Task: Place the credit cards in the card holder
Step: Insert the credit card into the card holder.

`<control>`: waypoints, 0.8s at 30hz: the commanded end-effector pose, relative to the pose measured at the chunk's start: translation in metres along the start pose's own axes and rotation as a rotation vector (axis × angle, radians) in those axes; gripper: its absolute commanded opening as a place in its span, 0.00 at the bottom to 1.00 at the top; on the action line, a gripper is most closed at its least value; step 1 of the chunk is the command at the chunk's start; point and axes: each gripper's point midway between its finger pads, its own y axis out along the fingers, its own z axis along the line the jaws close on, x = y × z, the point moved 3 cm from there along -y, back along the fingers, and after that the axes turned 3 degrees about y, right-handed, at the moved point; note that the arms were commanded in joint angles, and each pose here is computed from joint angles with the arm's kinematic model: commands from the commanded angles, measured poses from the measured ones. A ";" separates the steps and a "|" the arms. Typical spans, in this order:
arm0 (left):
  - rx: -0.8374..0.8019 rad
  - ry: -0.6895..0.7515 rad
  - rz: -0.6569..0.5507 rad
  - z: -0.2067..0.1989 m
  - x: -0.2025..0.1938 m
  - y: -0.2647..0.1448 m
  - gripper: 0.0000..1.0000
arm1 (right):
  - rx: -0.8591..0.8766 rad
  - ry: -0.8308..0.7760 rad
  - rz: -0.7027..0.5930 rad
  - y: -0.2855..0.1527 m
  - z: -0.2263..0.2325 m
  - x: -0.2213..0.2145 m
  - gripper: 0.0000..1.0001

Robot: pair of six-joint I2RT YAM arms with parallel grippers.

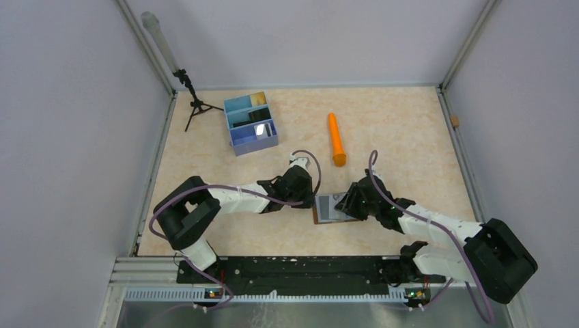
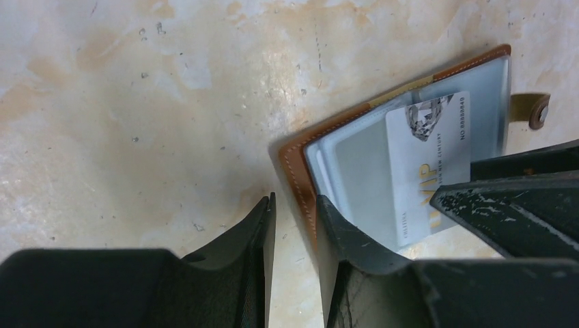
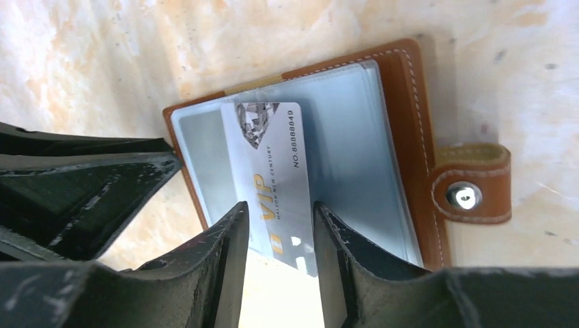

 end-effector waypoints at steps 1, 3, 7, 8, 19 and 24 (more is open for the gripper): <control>0.014 -0.023 0.035 0.007 -0.013 -0.008 0.32 | -0.129 -0.104 -0.039 -0.010 -0.023 0.008 0.40; 0.015 -0.023 0.034 0.008 -0.013 -0.008 0.32 | -0.131 -0.126 -0.051 -0.010 -0.021 0.012 0.40; 0.012 -0.023 0.032 0.006 -0.011 -0.008 0.32 | -0.144 -0.213 -0.053 -0.010 -0.018 0.018 0.45; 0.009 -0.026 0.032 0.005 -0.011 -0.008 0.32 | -0.137 -0.230 -0.056 -0.009 -0.015 0.020 0.46; -0.132 -0.143 -0.044 -0.021 0.001 -0.027 0.43 | -0.072 -0.380 -0.051 -0.008 0.000 0.029 0.58; -0.219 -0.189 -0.021 -0.035 -0.006 -0.026 0.52 | -0.041 -0.400 -0.010 -0.001 0.001 0.024 0.57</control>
